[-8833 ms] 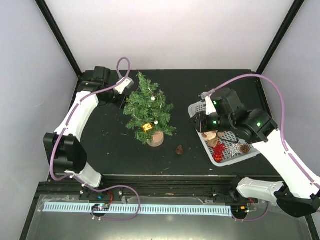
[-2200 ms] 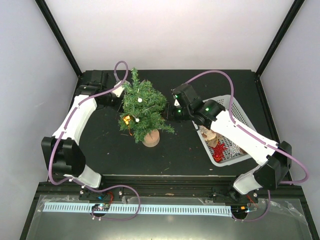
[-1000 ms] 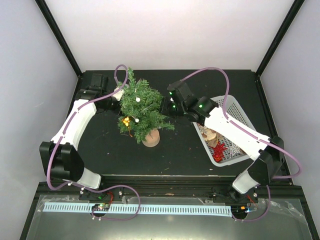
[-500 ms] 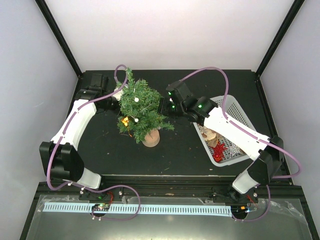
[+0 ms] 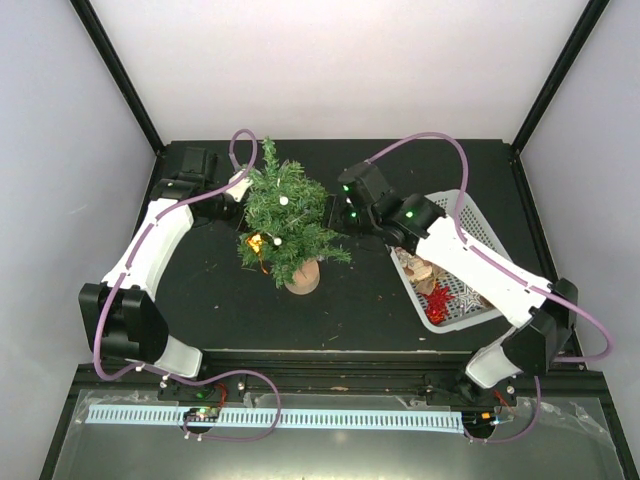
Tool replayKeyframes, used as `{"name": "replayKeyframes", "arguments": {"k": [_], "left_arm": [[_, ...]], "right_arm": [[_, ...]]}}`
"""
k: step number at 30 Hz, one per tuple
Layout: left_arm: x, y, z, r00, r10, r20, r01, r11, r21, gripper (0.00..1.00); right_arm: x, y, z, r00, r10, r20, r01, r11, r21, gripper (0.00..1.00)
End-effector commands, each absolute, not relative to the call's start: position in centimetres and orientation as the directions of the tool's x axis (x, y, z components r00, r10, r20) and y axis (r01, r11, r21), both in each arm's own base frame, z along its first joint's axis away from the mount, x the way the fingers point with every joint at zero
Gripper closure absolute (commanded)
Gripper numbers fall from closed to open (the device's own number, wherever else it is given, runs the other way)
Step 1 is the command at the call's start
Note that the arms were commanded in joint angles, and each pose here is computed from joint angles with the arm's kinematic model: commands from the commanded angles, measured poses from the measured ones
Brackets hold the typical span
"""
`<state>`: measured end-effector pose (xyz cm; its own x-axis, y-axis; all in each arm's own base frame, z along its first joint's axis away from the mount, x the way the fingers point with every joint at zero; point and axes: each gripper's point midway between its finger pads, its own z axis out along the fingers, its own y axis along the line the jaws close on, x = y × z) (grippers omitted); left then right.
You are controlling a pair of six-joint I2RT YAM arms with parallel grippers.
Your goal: Decorate the small christmas tree
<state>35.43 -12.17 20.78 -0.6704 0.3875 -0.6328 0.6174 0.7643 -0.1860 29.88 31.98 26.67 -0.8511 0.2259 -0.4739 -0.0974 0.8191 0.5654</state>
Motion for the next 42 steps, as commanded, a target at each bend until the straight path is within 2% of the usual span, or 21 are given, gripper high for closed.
{"name": "replayKeyframes", "arguments": {"k": [1,11,17,19,24,28,31,35,42], "left_arm": [[35.6,-12.4,22.0,-0.649,0.388,-0.654,0.625,0.762,-0.169,0.37],[35.9,-11.1,24.2,-0.625,0.398,-0.672,0.604,0.791,-0.094,0.37],[35.4,-8.6,26.2,-0.617,0.388,-0.685,0.572,0.819,-0.051,0.37],[34.5,-7.8,27.2,-0.606,0.399,-0.688,0.578,0.815,-0.037,0.4],[29.0,-7.7,28.0,-0.554,0.496,-0.669,0.68,0.733,-0.02,0.51],[23.2,-8.9,26.3,-0.492,0.586,-0.643,0.79,0.611,-0.047,0.52],[19.9,-10.2,26.2,-0.407,0.622,-0.669,0.862,0.504,-0.056,0.49],[19.5,-10.6,26.2,-0.397,0.611,-0.685,0.87,0.488,-0.069,0.47],[21.8,-11.2,25.1,-0.385,0.584,-0.715,0.858,0.511,-0.045,0.45]], "right_arm": [[29.8,29.8,30.1,-0.789,0.276,-0.549,-0.109,0.816,0.567,0.48],[29.2,26.7,33.5,-0.724,0.328,-0.607,-0.106,0.817,0.567,0.46],[28.0,23.7,33.4,-0.705,0.33,-0.628,-0.077,0.845,0.53,0.45],[27.4,23.0,32.9,-0.711,0.323,-0.625,-0.067,0.853,0.518,0.46],[25.9,21.2,31.0,-0.732,0.299,-0.612,-0.046,0.875,0.483,0.48],[25.1,20.7,29.9,-0.744,0.291,-0.601,-0.043,0.877,0.478,0.48],[24.8,20.8,29.4,-0.757,0.286,-0.588,-0.044,0.875,0.481,0.48],[24.7,21.2,29.1,-0.771,0.281,-0.571,-0.043,0.872,0.487,0.48],[24.7,21.4,29.1,-0.779,0.296,-0.553,-0.031,0.862,0.506,0.49]]}}
